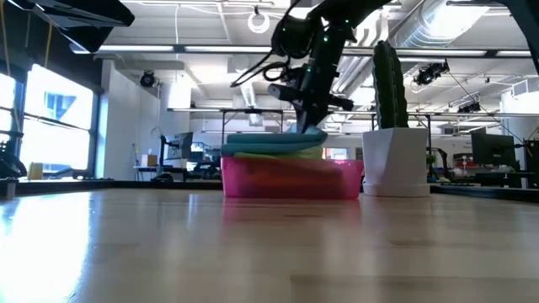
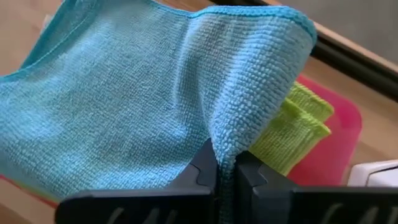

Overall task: Fold microfiber towels
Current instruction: Stack the folded blue microfiber cloth on top of the light green microfiber cloth in the pink bin

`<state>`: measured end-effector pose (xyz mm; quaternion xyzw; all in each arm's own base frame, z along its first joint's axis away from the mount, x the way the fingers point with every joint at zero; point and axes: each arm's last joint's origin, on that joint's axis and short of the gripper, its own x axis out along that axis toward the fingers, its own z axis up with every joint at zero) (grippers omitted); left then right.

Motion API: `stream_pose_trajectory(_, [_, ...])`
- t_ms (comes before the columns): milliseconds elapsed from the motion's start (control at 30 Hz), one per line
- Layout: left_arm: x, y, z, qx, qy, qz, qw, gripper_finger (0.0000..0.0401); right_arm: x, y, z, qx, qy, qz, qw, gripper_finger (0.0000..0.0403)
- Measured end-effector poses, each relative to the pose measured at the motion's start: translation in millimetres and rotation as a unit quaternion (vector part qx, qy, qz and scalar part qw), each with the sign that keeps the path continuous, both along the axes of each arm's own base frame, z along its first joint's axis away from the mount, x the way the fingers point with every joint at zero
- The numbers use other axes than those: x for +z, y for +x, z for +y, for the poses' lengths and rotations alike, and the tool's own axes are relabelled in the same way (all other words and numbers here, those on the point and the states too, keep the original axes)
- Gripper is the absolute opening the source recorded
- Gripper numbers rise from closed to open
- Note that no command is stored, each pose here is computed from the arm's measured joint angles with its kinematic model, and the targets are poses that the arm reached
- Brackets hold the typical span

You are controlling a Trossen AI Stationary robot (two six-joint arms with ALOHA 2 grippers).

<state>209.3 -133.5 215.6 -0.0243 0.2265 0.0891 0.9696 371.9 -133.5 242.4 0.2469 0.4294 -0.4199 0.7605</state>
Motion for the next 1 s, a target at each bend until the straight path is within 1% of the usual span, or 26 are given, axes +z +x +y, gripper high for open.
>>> stream_pose_trajectory(133, [0,0,0,0.000,0.000,0.000,1.000,0.0000,1,1,-1,0.010,-0.012,0.000,1.000,0.0000])
stream_pose_trajectory(233, [0,0,0,0.000,-0.001,0.000,1.000,0.0000,1,-2,-4,0.006,-0.013,0.008,1.000,0.0000])
stream_pose_trajectory(333, [0,0,0,0.000,-0.001,0.000,1.000,0.0000,-1,-9,-5,-0.018,-0.016,0.041,0.999,0.0000])
stream_pose_trajectory(433, [-1,0,0,0.001,0.001,0.003,1.000,0.0000,-2,-14,-4,-0.028,-0.019,0.070,0.997,0.0000])
stream_pose_trajectory(533, [-1,0,0,0.001,0.003,0.005,1.000,0.0000,-3,-14,-3,-0.020,-0.010,0.072,0.997,0.0000])
stream_pose_trajectory(633, [-1,0,1,0.001,0.003,0.005,1.000,0.0000,-2,-11,-3,0.006,0.002,0.059,0.998,0.0007])
stream_pose_trajectory(733, [-1,0,1,0.001,0.003,0.005,1.000,0.0000,-2,-10,-2,0.017,0.005,0.057,0.998,0.0046])
stream_pose_trajectory(800, [-1,0,1,0.001,0.003,0.005,1.000,0.0000,-2,-10,-2,0.013,0.008,0.054,0.998,0.0086])
stream_pose_trajectory(867, [-1,0,1,0.001,0.003,0.005,1.000,0.0000,-1,-10,-1,0.011,0.023,0.045,0.999,0.0127])
stream_pose_trajectory(933, [-1,0,1,0.001,0.003,0.005,1.000,0.0000,4,-11,2,0.038,0.051,0.030,0.997,0.0163])
stream_pose_trajectory(1000, [-1,0,1,0.000,0.003,0.006,1.000,0.0000,13,-13,9,0.083,0.074,0.015,0.994,0.0186])
